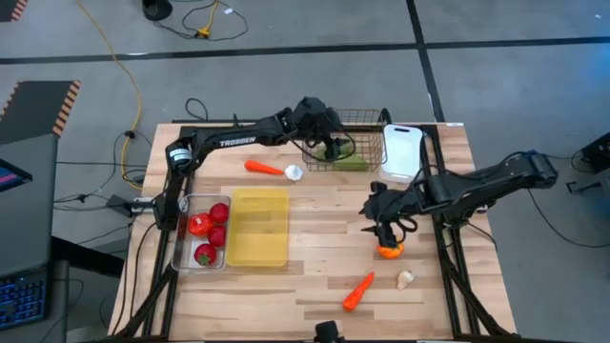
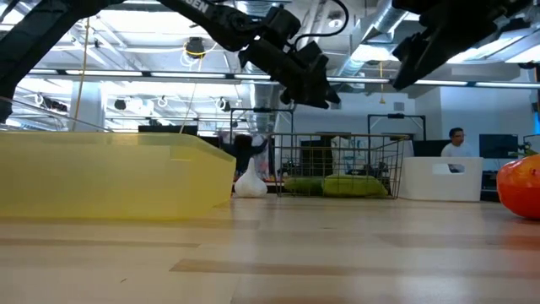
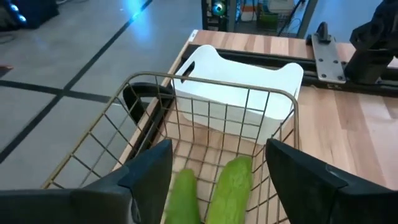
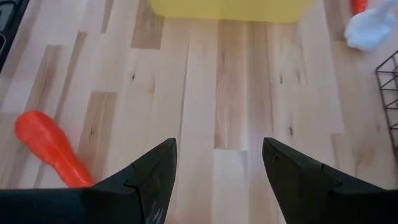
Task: Sort produce into baskets
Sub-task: Put the orange tomato into the transparent bin
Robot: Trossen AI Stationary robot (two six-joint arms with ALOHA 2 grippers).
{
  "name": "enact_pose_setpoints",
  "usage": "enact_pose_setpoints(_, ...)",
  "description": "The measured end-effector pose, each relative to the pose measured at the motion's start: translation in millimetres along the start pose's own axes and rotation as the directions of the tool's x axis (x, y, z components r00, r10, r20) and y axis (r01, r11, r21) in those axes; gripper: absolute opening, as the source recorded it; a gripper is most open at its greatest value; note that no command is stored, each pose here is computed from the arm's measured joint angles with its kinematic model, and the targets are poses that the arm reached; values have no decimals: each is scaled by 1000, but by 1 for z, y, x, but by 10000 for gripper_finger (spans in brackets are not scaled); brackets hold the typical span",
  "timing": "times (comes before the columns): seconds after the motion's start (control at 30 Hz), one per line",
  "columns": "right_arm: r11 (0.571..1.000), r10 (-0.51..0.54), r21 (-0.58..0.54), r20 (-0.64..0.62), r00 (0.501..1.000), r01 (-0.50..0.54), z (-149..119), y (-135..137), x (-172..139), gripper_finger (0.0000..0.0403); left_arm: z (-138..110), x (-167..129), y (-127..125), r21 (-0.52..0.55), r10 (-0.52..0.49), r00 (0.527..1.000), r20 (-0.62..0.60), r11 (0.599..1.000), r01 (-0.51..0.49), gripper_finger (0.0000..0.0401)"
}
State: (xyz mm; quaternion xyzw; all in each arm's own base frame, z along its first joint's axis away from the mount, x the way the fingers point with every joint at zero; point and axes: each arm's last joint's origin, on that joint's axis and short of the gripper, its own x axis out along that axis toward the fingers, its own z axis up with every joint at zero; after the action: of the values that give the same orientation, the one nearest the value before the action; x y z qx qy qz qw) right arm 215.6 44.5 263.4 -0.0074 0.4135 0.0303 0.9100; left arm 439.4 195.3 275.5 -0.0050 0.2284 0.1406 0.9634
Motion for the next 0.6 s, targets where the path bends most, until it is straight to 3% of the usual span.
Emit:
enact_pose_setpoints(0.17, 999, 33, 5, -22, 999, -33, -1, 4, 4, 266, 8, -3, 1, -1, 3, 1000, 24, 1000, -3, 244)
enact_pose_setpoints(0.37, 989, 64, 133, -27, 998, -60, -2, 10, 4, 266, 5, -3, 0, -3, -1, 1000, -8, 1000, 1, 244)
enact_pose_setpoints(0.6, 991, 72, 117, -125, 990, -58, -12, 17, 5, 266, 0, -3, 0, -1, -7, 999, -52, 1000, 7, 244)
